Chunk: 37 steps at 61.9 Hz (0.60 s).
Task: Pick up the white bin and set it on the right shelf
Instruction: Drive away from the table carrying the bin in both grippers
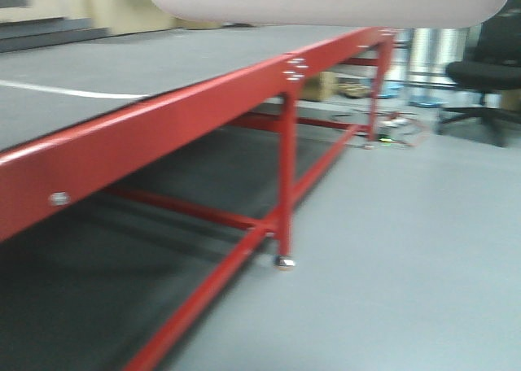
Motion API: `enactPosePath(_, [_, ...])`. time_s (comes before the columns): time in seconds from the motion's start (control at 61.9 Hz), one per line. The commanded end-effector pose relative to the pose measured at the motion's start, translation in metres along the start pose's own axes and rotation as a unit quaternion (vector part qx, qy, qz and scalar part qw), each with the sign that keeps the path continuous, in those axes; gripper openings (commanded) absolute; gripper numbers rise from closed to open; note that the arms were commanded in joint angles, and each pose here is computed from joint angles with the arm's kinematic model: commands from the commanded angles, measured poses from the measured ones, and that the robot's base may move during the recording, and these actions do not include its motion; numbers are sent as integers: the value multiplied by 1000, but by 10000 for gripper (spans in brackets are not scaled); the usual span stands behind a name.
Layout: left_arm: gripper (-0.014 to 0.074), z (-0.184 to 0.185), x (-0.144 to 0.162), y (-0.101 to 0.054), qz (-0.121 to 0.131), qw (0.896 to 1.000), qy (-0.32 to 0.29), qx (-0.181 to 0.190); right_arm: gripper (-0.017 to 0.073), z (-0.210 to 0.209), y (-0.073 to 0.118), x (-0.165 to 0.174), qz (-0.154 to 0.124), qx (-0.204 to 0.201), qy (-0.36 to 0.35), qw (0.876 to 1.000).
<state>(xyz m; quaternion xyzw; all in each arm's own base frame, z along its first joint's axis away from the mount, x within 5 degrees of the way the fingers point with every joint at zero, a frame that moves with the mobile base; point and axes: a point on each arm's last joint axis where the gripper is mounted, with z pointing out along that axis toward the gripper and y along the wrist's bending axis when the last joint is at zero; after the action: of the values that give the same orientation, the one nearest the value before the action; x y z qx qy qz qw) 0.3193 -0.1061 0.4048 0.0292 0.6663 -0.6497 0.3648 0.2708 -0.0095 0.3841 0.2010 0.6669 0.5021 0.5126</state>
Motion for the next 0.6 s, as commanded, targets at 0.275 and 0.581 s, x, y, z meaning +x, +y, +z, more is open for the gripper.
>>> enactPosePath(0.275, [-126, -1, 19, -58, 25, 983, 80, 165, 69, -6, 41, 7, 1, -112, 32, 993])
enactPosePath(0.581, [-126, -1, 19, -58, 25, 983, 80, 165, 69, -6, 41, 7, 1, -112, 32, 993])
